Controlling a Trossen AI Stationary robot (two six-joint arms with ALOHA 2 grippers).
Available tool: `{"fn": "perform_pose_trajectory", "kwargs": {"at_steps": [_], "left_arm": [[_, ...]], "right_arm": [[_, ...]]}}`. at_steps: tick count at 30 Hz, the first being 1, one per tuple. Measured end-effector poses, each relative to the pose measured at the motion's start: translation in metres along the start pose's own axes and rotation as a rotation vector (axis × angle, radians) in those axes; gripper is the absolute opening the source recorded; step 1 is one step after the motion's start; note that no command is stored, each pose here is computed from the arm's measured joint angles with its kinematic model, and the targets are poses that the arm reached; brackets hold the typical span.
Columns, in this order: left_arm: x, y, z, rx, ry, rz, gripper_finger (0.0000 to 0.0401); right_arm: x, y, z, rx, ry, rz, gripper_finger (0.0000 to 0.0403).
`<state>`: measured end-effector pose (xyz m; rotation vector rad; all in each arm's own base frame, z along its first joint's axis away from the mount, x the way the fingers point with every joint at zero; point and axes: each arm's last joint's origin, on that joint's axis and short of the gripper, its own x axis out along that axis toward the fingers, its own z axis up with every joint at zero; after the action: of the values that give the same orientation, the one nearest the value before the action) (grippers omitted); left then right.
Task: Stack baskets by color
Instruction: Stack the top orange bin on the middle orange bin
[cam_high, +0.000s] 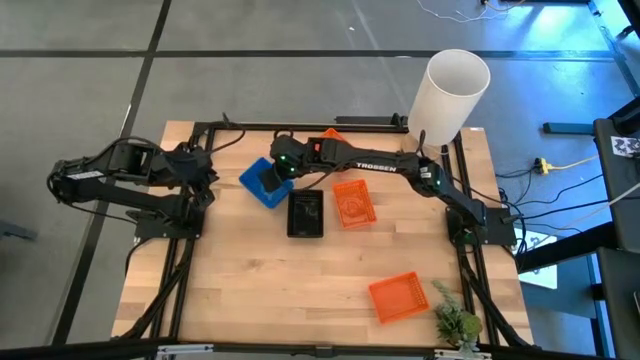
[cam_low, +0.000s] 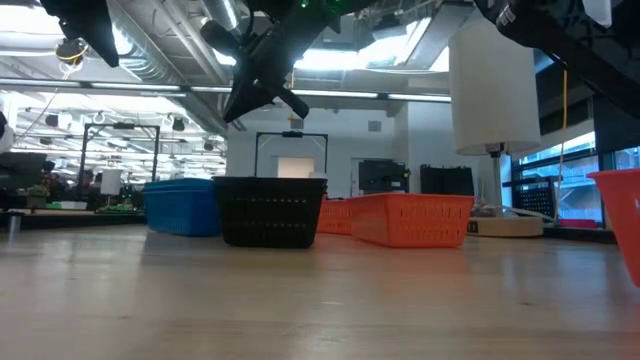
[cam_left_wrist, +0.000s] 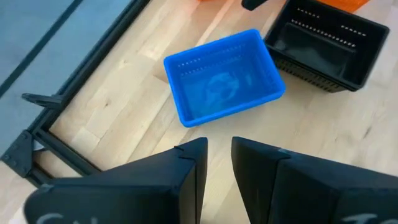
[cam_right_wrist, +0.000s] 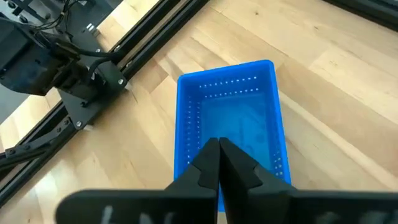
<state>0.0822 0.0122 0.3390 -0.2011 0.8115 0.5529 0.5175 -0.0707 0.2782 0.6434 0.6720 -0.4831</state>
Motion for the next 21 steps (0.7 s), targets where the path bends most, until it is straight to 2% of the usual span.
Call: {"fn": "perform_pose_trajectory", "kwargs": {"at_steps": [6, 9, 12, 16, 19, 21], "left_arm": [[0.0, 0.001, 0.0, 0.002, -0.002, 0.017, 0.0065], [0.0, 0.001, 0.0, -0.003, -0.002, 0.018, 0.0065], [0.0, 0.0, 0.0, -0.007, -0.003, 0.017, 0.0065], [0.001, 0.0, 0.001, -0.013, -0.014, 0.013, 0.0065], [0.001, -0.001, 0.004, -0.02, -0.031, 0.005, 0.0065], [0.001, -0.002, 0.005, -0.027, -0.046, -0.003, 0.0065]], "right_arm": [[-0.022, 0.001, 0.004, -0.076, 0.037, 0.004, 0.0001], [-0.045, -0.003, 0.003, -0.11, 0.079, -0.074, 0.0001], [-0.062, -0.017, 0.001, -0.065, 0.177, -0.182, 0.0001], [-0.069, -0.041, -0.003, -0.012, 0.348, -0.278, 0.0006], [-0.069, -0.053, 0.001, 0.001, 0.387, -0.298, 0.002], [-0.068, -0.062, 0.007, 0.036, 0.408, -0.266, 0.0032]]}}
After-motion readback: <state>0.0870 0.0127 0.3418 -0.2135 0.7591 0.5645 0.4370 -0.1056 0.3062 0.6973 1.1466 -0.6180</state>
